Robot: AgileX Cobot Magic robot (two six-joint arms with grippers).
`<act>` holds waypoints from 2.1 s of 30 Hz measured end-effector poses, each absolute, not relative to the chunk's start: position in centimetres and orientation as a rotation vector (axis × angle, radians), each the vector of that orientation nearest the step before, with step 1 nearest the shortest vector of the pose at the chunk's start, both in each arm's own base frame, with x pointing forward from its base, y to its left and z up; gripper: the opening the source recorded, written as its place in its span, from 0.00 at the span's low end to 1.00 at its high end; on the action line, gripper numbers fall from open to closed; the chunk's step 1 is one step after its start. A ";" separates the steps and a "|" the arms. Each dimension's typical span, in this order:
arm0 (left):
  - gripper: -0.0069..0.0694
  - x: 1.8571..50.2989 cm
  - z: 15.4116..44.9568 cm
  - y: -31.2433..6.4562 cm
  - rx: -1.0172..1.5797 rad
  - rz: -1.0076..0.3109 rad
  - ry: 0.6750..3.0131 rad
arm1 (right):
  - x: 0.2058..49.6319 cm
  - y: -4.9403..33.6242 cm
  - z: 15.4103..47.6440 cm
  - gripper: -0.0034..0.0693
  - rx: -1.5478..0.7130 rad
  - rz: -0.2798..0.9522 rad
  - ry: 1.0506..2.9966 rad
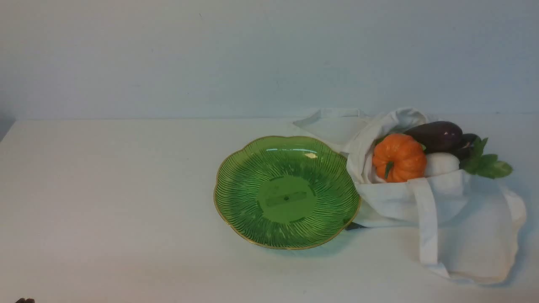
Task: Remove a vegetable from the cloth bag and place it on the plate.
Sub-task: Use the right arm to grab a pumpkin from the bag
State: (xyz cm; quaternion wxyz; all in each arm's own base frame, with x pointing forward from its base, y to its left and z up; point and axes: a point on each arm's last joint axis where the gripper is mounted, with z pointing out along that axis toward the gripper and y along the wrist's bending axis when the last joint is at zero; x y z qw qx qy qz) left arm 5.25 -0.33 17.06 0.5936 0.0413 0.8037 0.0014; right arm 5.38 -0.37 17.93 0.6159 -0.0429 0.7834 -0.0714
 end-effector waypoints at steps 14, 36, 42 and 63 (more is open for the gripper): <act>0.08 5.3 17.1 -0.3 0.096 0.003 1.868 | 5.4 -0.4 17.9 0.03 -0.099 -0.164 1.804; 0.08 5.3 17.1 -0.3 0.096 0.003 1.868 | 5.4 -0.4 17.9 0.03 -0.099 -0.164 1.804; 0.08 5.3 17.1 -0.3 0.096 0.003 1.868 | 5.4 -0.4 17.9 0.03 -0.101 -0.168 1.804; 0.08 5.3 17.1 -0.3 0.096 0.003 1.868 | 5.6 0.6 20.4 0.03 0.708 0.779 1.458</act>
